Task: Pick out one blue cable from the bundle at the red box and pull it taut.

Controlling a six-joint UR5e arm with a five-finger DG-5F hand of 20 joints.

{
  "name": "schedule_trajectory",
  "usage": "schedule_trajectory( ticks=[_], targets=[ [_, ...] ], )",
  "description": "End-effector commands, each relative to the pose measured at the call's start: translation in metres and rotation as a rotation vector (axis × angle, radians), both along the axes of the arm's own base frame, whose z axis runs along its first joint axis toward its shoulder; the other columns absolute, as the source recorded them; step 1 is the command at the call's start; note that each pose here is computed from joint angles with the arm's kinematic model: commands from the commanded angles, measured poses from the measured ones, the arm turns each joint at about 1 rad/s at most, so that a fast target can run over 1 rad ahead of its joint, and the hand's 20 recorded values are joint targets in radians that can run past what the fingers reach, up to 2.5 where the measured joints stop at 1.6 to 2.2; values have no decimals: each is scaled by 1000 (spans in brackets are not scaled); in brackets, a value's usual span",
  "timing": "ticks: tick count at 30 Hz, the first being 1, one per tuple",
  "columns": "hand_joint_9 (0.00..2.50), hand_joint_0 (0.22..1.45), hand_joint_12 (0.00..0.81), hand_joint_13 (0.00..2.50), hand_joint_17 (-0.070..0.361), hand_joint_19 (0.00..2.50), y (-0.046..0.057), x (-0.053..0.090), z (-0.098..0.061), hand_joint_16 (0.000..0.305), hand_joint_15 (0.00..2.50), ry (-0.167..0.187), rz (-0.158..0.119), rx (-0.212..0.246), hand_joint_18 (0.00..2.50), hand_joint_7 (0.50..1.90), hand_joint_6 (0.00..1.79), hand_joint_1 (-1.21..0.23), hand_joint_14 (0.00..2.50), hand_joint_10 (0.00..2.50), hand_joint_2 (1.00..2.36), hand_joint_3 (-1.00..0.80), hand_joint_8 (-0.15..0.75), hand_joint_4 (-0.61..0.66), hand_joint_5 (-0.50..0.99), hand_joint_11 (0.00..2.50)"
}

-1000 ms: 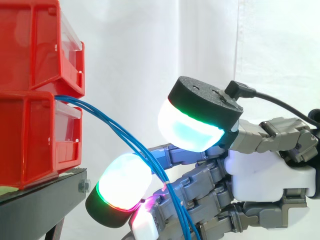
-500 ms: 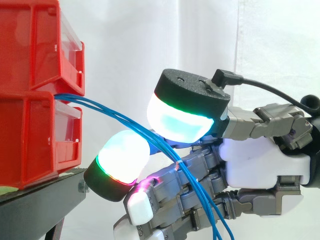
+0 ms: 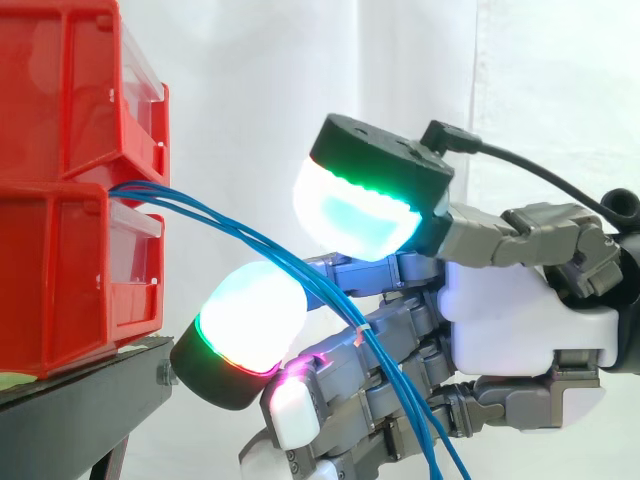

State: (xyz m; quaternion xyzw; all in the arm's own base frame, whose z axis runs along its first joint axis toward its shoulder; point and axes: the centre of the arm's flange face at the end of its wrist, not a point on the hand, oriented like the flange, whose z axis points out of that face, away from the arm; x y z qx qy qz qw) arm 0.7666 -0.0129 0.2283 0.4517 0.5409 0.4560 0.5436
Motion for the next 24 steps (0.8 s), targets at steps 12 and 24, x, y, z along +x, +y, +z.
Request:
schedule_trajectory(
  ticks=[12,24],
  targets=[
    [824,611,319,741,95,566,-18,1,12,42,407,28,15,-4,529,740,904,-562,16,25,1020,-200,297,115,-177,669],
    [826,628,321,763,98,572,-29,4,22,43,428,42,33,-5,553,682,938,-681,17,26,1021,-179,303,79,-184,714]
  ],
)
